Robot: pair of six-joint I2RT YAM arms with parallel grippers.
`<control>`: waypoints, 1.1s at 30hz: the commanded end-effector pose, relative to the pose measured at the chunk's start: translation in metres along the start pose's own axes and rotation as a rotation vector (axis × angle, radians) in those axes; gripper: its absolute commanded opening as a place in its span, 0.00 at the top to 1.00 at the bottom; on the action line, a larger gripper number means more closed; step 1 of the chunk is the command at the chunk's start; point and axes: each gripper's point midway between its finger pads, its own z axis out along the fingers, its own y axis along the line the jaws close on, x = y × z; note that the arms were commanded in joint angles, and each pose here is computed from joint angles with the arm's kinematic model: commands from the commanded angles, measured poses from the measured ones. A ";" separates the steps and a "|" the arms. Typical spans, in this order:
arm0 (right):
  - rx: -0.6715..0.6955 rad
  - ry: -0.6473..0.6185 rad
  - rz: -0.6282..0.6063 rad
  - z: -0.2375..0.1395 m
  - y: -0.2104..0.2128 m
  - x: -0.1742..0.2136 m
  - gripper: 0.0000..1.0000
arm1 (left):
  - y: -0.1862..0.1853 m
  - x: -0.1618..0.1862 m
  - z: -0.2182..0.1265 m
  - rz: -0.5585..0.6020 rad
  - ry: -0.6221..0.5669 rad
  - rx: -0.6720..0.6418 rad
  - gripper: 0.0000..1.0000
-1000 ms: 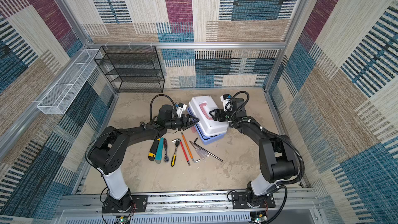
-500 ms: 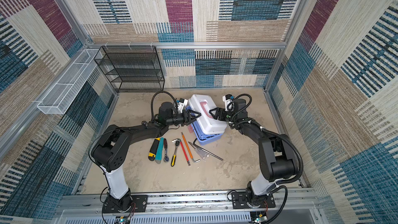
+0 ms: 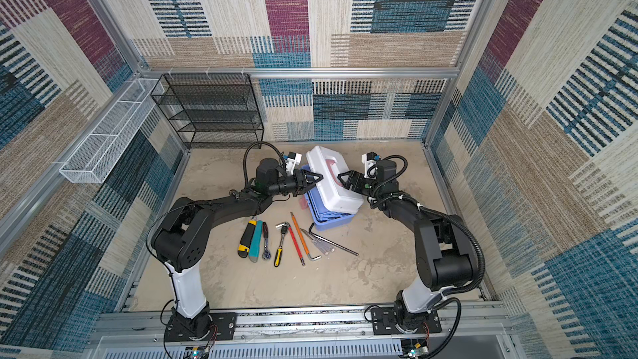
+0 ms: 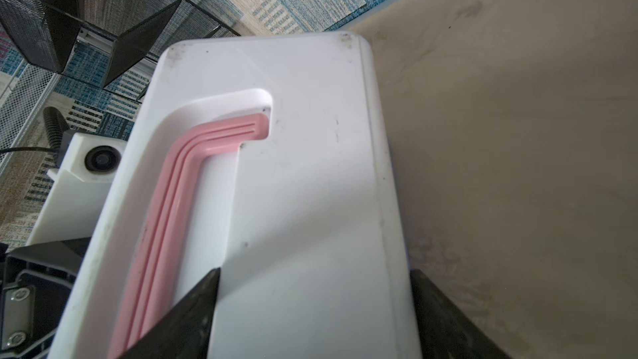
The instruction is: Pack the tool kit
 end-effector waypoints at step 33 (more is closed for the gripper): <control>-0.029 -0.009 -0.104 -0.027 0.011 -0.004 0.01 | -0.039 -0.027 0.015 0.118 0.059 -0.060 0.90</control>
